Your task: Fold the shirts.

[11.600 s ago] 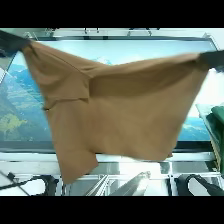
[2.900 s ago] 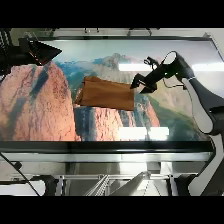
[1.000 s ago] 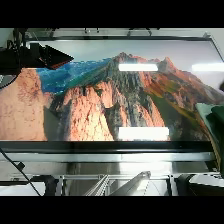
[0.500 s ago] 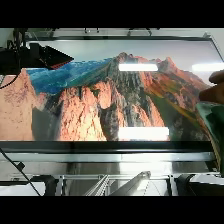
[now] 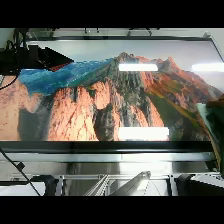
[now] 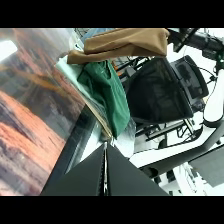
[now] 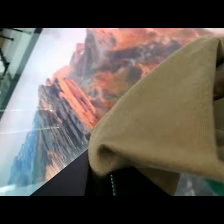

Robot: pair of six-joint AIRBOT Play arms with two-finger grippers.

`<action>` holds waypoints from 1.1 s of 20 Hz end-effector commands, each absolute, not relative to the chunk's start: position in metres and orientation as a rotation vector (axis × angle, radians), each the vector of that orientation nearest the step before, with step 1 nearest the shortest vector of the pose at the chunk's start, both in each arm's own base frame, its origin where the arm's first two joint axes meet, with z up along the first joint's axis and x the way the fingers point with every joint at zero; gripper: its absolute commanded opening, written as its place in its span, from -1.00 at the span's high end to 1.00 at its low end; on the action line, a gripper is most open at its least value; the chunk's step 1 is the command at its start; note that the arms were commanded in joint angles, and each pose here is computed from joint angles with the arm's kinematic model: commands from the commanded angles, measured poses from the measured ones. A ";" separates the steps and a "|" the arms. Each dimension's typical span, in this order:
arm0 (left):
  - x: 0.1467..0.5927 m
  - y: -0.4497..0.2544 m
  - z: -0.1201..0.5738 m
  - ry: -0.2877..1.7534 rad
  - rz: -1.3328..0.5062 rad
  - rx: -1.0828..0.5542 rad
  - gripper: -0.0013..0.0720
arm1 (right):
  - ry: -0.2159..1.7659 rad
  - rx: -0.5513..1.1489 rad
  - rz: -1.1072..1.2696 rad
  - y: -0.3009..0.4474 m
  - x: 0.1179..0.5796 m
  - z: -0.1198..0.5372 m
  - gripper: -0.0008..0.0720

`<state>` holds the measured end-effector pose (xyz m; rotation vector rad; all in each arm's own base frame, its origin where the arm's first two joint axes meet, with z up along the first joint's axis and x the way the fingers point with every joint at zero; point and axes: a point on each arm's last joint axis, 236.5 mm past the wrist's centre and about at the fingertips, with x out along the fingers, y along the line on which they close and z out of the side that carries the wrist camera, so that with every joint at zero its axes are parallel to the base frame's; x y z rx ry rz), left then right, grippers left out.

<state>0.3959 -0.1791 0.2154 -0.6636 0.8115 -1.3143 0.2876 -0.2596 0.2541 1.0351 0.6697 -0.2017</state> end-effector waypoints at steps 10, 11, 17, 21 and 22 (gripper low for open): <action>0.387 -0.181 0.215 0.832 -1.348 -0.656 0.95 | 1.150 1.103 -0.943 -0.301 0.121 0.132 0.91; 0.387 -0.181 0.215 0.832 -1.348 -0.656 0.95 | 1.222 1.128 -0.975 -0.297 0.108 0.113 0.91; 0.387 -0.181 0.215 0.831 -1.348 -0.656 0.95 | 1.510 1.251 -1.049 -0.272 0.065 0.041 0.37; 0.387 -0.181 0.216 0.831 -1.348 -0.656 0.95 | 1.514 1.278 -1.068 -0.272 0.065 0.038 -0.59; 0.387 -0.181 0.216 0.831 -1.348 -0.656 0.95 | 1.490 1.295 -1.073 -0.271 0.069 0.040 -0.59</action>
